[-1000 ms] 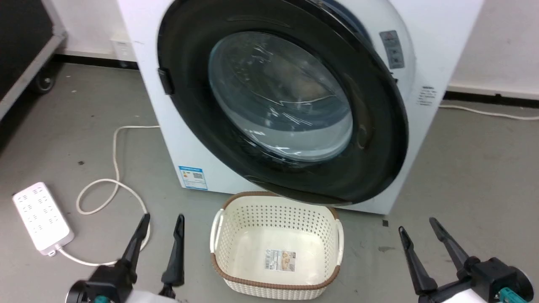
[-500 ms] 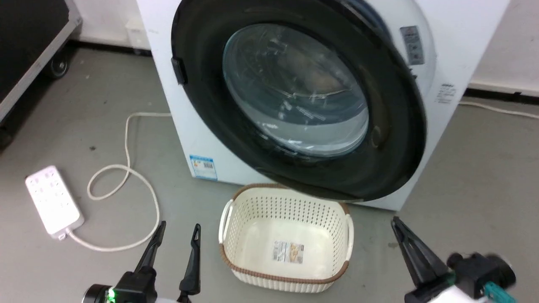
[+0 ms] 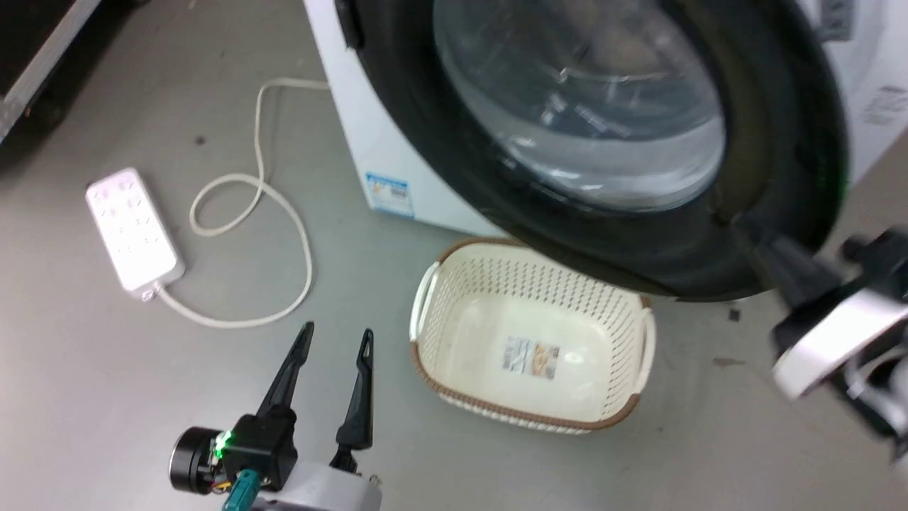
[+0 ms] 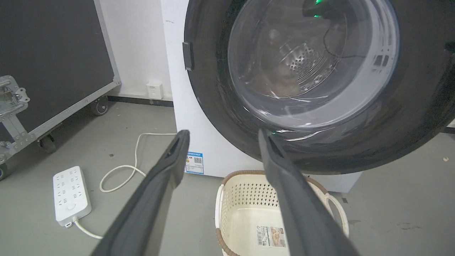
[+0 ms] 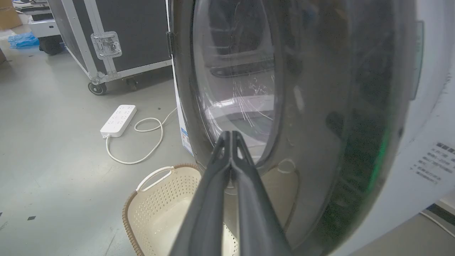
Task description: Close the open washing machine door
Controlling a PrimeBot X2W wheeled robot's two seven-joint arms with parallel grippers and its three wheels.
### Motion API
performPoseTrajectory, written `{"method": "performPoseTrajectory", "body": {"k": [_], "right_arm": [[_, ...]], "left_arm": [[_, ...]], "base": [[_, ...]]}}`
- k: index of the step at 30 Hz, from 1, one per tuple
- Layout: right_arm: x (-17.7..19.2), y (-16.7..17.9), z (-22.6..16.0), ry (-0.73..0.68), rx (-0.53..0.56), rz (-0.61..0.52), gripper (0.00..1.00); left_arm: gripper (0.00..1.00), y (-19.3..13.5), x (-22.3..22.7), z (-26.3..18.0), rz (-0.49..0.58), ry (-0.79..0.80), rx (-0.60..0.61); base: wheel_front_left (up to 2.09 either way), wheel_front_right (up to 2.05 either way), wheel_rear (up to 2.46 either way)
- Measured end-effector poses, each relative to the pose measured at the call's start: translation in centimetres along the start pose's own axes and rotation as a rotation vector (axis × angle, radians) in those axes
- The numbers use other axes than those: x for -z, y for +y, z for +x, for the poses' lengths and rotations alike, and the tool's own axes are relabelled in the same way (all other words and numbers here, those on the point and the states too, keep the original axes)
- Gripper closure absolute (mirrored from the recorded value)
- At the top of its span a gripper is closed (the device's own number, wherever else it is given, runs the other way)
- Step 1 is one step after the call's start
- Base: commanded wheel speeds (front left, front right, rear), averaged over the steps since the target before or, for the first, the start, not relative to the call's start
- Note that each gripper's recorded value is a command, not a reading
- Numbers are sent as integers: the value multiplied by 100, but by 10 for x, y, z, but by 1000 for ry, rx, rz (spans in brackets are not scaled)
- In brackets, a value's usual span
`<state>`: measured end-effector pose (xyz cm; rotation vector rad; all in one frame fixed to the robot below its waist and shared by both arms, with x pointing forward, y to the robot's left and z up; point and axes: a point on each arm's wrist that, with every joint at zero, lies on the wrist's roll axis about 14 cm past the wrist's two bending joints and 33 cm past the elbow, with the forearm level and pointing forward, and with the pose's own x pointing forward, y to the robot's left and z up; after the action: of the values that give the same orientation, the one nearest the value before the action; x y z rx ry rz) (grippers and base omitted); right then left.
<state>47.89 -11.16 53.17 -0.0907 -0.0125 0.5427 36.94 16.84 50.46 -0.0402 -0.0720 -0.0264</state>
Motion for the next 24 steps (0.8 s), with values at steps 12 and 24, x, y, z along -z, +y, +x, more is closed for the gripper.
{"method": "performPoseTrajectory", "body": {"k": [12,24], "right_arm": [[33,-100,72,116,166,95,100],[28,-135,85,100,284,110,100]], "left_arm": [[0,13,22,16,11,60,-55],[0,8,18,27,8,41,-42]], "base": [[0,0,0],[0,0,0]]}}
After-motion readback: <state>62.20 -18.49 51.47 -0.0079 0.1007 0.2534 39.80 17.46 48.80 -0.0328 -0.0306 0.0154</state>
